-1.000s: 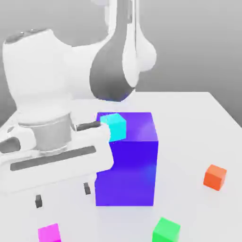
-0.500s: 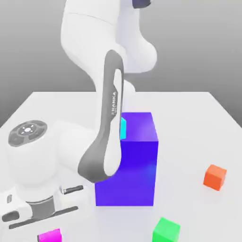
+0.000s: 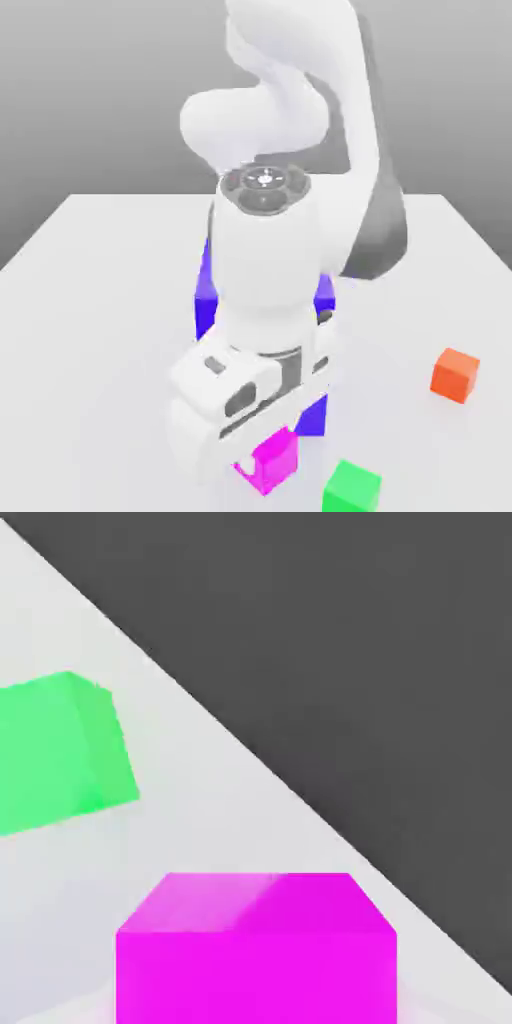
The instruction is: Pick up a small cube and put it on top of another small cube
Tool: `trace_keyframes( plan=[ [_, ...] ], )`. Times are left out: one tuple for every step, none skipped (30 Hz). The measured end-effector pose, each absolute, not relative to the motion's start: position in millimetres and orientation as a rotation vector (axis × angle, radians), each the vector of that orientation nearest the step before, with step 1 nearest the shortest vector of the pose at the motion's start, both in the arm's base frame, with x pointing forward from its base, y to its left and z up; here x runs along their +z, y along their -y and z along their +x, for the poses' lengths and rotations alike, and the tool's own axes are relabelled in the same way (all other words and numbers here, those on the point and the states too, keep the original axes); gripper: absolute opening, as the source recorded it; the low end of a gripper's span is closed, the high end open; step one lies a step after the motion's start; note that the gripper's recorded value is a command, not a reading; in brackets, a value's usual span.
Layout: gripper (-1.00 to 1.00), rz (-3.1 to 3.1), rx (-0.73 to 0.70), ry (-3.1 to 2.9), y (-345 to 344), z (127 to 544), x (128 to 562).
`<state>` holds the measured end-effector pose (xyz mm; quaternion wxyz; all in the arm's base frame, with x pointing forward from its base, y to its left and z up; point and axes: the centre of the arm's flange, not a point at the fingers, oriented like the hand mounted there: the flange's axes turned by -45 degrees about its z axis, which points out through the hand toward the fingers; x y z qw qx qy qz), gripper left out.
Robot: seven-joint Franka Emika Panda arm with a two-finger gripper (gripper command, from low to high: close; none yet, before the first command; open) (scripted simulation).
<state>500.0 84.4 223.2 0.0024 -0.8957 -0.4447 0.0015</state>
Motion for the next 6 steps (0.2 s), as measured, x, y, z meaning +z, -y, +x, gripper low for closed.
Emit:
trace_keyframes(
  plan=[
    [-1.0,-2.792,0.003,1.436,-97.0,497.5,213.2],
    [-1.0,-2.782,0.002,1.456,-103.1,496.0,200.9],
    [1.0,-2.778,0.002,1.466,-105.9,494.7,187.6],
    [1.0,-2.778,0.002,1.466,-105.9,494.7,187.6],
    [1.0,-2.778,0.002,1.466,-105.9,494.7,187.6],
    [1.0,-2.778,0.002,1.466,-105.9,494.7,187.6]
  ],
)
